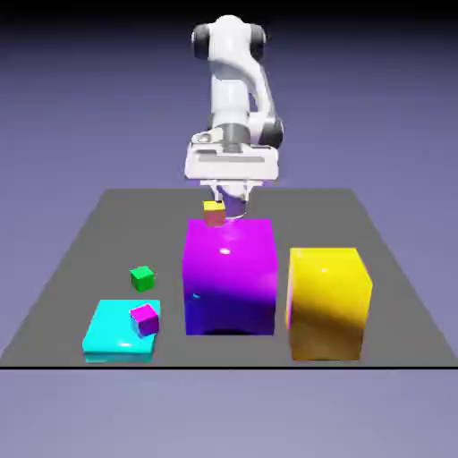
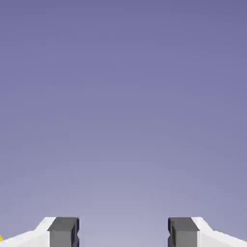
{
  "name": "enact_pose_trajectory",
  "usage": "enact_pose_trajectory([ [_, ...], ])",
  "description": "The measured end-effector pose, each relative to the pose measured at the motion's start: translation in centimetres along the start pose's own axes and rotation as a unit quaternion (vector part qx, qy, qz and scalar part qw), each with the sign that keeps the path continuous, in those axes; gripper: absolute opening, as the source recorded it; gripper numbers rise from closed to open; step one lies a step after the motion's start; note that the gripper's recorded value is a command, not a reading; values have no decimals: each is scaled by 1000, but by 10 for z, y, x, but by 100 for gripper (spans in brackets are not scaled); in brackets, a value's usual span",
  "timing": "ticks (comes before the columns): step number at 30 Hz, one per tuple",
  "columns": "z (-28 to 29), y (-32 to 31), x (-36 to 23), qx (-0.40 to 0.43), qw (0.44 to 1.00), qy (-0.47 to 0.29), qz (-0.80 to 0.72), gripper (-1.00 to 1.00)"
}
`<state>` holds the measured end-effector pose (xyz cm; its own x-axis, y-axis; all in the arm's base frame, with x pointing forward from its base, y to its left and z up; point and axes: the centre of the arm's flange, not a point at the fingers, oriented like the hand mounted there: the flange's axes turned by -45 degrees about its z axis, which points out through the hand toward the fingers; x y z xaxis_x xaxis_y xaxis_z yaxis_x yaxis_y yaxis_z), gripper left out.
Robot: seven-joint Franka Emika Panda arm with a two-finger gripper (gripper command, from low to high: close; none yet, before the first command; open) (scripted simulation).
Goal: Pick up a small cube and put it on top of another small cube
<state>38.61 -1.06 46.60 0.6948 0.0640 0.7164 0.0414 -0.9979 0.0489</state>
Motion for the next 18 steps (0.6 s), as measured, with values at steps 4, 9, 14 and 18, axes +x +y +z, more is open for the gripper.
enact_pose_trajectory([
  [4,-27,51,2,-20,1000,3,-16,0],
  [9,-60,113,-9,-40,999,1,-33,0],
  [14,-90,172,-35,-51,998,-5,-45,0],
  [18,-109,214,-65,-54,997,-13,-52,0],
])
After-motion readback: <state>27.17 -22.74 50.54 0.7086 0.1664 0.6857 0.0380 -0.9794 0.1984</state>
